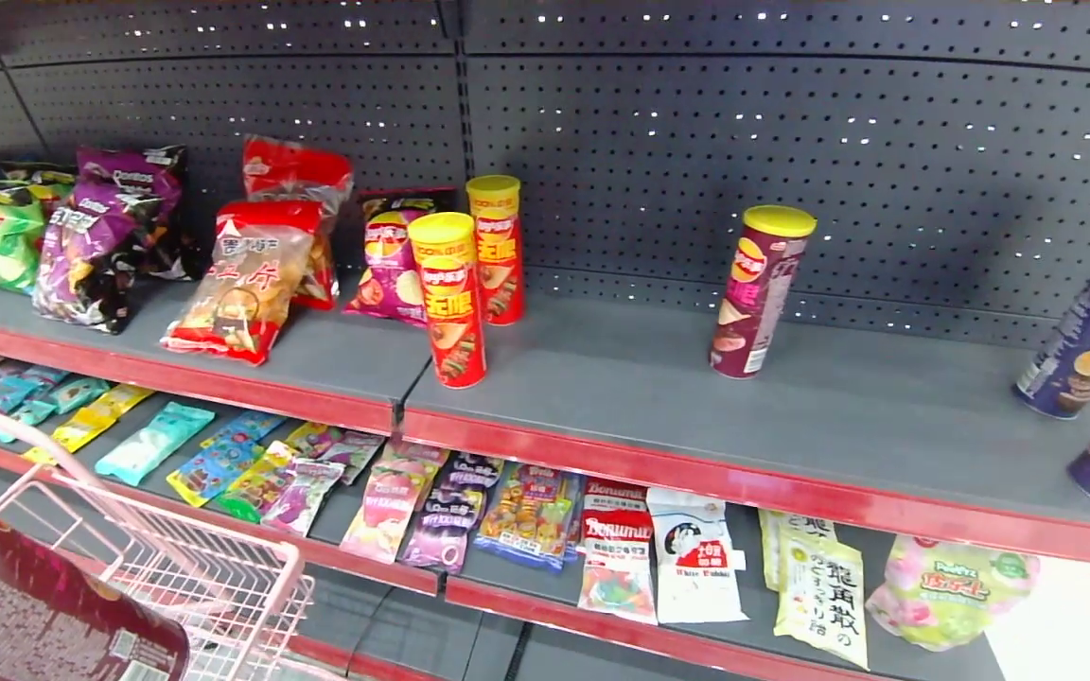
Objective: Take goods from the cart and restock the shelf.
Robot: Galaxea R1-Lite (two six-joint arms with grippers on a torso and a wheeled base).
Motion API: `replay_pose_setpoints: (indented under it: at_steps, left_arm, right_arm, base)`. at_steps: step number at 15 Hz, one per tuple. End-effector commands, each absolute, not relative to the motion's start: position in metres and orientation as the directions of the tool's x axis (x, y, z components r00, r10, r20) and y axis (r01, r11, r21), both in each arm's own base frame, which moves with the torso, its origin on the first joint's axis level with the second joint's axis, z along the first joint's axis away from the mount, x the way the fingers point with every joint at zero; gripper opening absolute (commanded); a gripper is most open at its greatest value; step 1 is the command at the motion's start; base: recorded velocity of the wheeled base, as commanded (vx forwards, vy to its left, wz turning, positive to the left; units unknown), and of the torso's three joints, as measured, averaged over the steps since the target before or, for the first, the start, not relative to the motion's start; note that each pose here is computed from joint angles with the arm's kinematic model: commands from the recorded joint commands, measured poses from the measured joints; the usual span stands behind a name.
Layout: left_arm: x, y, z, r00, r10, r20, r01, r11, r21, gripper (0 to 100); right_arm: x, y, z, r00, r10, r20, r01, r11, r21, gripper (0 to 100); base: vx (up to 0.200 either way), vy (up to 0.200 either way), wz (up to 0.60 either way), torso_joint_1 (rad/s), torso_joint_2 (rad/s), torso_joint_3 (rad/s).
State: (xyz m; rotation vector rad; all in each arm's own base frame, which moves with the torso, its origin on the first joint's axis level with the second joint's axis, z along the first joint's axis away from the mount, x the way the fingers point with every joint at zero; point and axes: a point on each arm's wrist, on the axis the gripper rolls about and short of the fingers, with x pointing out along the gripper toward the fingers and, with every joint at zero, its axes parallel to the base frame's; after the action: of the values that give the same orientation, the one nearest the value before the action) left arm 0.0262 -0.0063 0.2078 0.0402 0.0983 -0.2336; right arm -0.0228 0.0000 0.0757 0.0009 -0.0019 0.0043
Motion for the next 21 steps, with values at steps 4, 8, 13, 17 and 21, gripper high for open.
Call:
replay_pose_setpoints:
  at_steps: [4, 8, 13, 17, 21]
  left_arm:
    - [0.0247, -0.0057, 0.2022, 0.97, -0.218, -0.112, 0.23, 0.967, 0.109, 0]
    - [0.0247, -0.0056, 0.2023, 0.97, -0.216, -0.11, 0.23, 0.963, 0.141, 0]
    - [0.0238, -0.0054, 0.203, 0.971, -0.218, -0.103, 0.231, 0.962, 0.144, 0]
    - [0.0235, -0.0053, 0.2025, 0.971, -0.216, -0.104, 0.232, 0.957, 0.172, 0]
    - [0.0234, -0.0053, 0.2016, 0.97, -0.218, -0.106, 0.234, 0.957, 0.174, 0]
  right_arm:
    - [-0.0227, 0.0, 0.0758, 1.0, 0.006, 0.002, -0.006, 1.0, 0.0, 100]
    - [-0.0227, 0.0, 0.0757, 1.0, 0.005, 0.0, -0.005, 1.0, 0.0, 100]
    - [-0.0227, 0.0, 0.0758, 1.0, 0.006, 0.002, -0.006, 1.0, -0.002, 100]
    - [-0.0227, 0.0, 0.0758, 1.0, 0.006, 0.002, -0.006, 1.0, 0.0, 100]
    - [-0.0227, 0.0, 0.0757, 1.0, 0.008, 0.0, -0.008, 1.0, -0.002, 100]
  base:
    - [0.0, 0.0, 0.0, 0.0, 0.0, 0.0]
    - [0.0, 0.0, 0.0, 0.0, 0.0, 0.0]
    - [0.0, 0.0, 0.0, 0.0, 0.0, 0.0]
    - [0.0, 0.0, -0.6, 0.002, 0.0, 0.007]
    - [0.1, 0.0, -0.15, 0.002, 0.0, 0.002]
